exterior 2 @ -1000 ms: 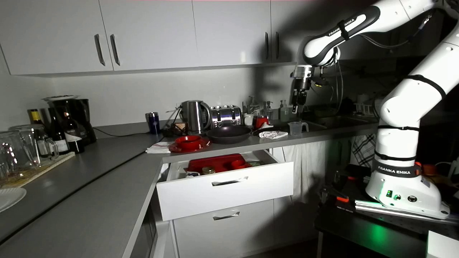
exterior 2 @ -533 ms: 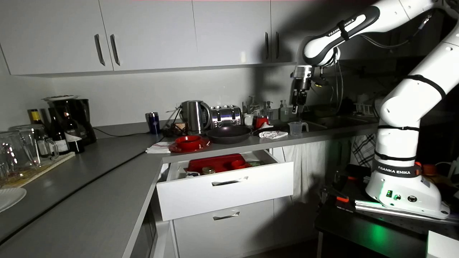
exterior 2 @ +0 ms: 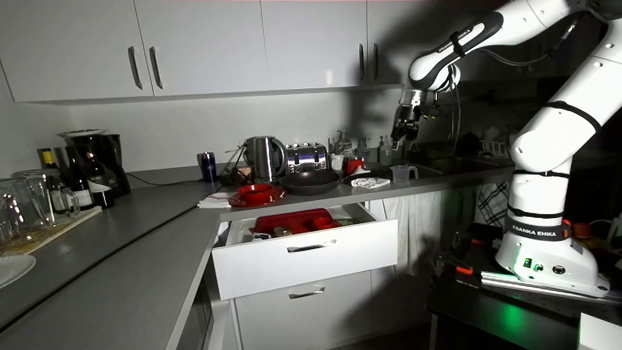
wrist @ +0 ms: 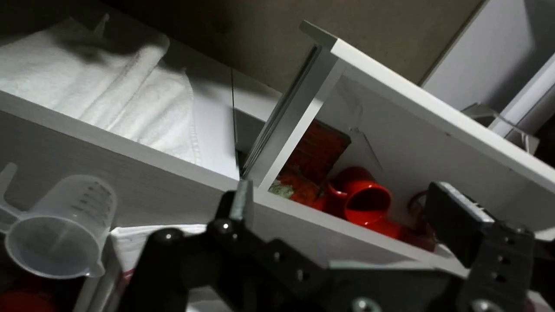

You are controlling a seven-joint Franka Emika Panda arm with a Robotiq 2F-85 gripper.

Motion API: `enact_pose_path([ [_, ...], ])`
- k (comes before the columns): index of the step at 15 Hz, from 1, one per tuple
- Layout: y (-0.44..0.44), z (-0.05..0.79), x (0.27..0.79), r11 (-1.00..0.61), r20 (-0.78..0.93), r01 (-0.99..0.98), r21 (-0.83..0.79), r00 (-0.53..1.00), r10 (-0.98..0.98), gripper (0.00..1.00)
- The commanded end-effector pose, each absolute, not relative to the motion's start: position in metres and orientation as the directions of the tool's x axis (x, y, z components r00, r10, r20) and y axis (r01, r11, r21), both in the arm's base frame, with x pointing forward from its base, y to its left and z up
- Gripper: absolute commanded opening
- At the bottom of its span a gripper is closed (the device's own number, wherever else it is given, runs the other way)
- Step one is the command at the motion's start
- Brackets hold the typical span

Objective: Move the transparent jar to the left of the orange cup

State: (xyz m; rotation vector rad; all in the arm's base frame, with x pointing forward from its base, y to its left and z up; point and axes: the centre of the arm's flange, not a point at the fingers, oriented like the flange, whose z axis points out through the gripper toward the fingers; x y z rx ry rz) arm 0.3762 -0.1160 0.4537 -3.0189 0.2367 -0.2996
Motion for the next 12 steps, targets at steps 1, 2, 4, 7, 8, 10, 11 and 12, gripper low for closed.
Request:
enact_pose_path([
  [1, -0.151, 0.466, 0.394, -0.939, 0.226, -0.29, -0.183, 0.917, -0.327, 1.0],
  [2, -0.16, 0.469, 0.396, -0.927, 0.236, -0.321, -0.195, 0.902, -0.362, 1.0],
  [4, -0.177, 0.474, 0.401, -0.902, 0.249, -0.377, -0.212, 0.871, -0.423, 1.0],
  [7, -0.196, 0.474, 0.409, -0.86, 0.271, -0.459, -0.223, 0.819, -0.506, 1.0],
  [8, -0.202, 0.473, 0.412, -0.84, 0.278, -0.492, -0.228, 0.794, -0.54, 1.0],
  [10, -0.214, 0.47, 0.419, -0.788, 0.267, -0.563, -0.25, 0.742, -0.615, 1.0],
  [11, -0.22, 0.468, 0.422, -0.756, 0.257, -0.598, -0.266, 0.712, -0.654, 1.0],
  [12, -0.225, 0.466, 0.425, -0.728, 0.24, -0.626, -0.281, 0.688, -0.685, 1.0],
])
